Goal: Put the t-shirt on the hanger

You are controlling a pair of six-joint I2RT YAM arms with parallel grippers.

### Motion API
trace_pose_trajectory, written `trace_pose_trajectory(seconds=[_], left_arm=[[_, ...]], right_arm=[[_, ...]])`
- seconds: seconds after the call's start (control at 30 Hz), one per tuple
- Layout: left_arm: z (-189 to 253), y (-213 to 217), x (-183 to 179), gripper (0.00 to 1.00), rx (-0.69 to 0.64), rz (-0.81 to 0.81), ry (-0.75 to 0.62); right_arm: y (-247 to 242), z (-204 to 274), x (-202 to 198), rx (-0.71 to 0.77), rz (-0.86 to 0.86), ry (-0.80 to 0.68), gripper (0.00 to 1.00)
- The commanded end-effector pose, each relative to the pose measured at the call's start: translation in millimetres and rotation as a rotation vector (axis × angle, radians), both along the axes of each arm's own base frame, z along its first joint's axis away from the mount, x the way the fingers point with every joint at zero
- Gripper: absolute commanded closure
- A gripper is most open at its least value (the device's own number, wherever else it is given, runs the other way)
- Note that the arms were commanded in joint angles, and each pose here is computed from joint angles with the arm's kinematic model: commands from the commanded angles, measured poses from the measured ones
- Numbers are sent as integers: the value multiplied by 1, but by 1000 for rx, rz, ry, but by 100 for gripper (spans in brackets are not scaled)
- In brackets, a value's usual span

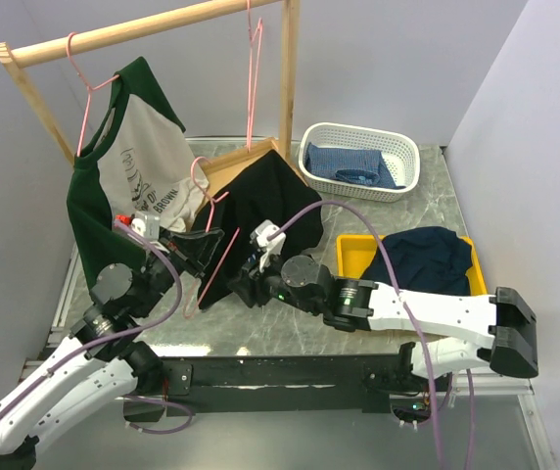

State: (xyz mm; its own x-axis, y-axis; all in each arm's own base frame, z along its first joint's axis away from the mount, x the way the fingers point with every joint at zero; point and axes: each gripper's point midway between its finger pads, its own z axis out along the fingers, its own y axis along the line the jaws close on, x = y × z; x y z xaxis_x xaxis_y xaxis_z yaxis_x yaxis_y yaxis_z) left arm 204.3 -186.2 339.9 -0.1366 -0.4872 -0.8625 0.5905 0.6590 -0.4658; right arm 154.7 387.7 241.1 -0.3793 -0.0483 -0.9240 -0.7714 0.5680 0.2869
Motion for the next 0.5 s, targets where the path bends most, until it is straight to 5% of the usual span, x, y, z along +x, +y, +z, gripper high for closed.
trace_pose_trajectory(seconds=[0.0,0.47], left_arm=[[44,6,-3,99,-126,13,-110],[53,9,1,99,-146,37,-106]], right_arm=[[16,31,24,162,-93,-116,52],[32,-5,54,136,-232,-137,46]])
